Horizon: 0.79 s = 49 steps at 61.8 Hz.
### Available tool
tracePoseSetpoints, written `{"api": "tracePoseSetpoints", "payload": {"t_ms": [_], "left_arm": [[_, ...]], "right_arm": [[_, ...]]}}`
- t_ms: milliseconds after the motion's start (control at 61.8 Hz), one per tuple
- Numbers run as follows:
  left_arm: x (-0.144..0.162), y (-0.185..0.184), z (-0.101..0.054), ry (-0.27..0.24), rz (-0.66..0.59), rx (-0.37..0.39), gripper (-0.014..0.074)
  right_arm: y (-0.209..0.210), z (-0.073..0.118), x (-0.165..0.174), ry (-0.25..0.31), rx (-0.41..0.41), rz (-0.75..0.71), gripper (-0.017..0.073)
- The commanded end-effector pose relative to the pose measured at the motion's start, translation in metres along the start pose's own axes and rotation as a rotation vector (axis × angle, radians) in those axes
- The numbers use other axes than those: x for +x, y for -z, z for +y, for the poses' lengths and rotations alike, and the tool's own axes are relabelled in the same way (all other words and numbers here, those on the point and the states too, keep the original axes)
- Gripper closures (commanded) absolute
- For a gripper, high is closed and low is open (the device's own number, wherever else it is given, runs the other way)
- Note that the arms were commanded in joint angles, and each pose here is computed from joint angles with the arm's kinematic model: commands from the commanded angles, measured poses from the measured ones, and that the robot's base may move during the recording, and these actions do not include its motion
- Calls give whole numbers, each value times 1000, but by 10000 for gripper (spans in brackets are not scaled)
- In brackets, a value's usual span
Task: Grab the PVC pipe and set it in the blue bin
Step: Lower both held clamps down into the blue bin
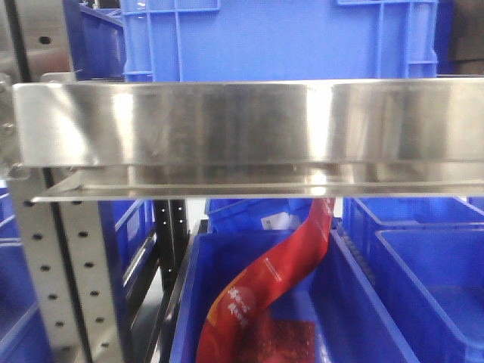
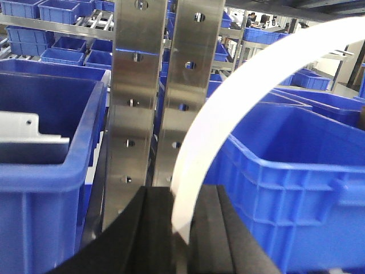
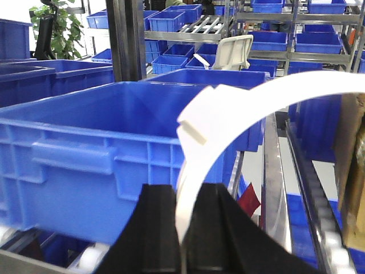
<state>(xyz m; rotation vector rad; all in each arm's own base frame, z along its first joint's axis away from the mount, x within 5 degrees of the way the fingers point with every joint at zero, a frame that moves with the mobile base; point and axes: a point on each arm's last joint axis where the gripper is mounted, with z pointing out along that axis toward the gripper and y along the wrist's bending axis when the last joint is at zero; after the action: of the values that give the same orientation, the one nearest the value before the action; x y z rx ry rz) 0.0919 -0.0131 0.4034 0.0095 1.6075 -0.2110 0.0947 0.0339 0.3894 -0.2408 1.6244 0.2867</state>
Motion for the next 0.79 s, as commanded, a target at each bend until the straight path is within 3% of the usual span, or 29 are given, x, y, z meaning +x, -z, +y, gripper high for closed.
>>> {"api": "tracePoseSetpoints", "payload": {"t_ms": [0,776], "left_arm": [[-3,1,0,-1,-25,0,704],[-3,1,0,-1,-25,0,704]], "right_arm": [[2,0,-2,6,-2,-22,727],[2,0,-2,6,-2,-22,727]]}}
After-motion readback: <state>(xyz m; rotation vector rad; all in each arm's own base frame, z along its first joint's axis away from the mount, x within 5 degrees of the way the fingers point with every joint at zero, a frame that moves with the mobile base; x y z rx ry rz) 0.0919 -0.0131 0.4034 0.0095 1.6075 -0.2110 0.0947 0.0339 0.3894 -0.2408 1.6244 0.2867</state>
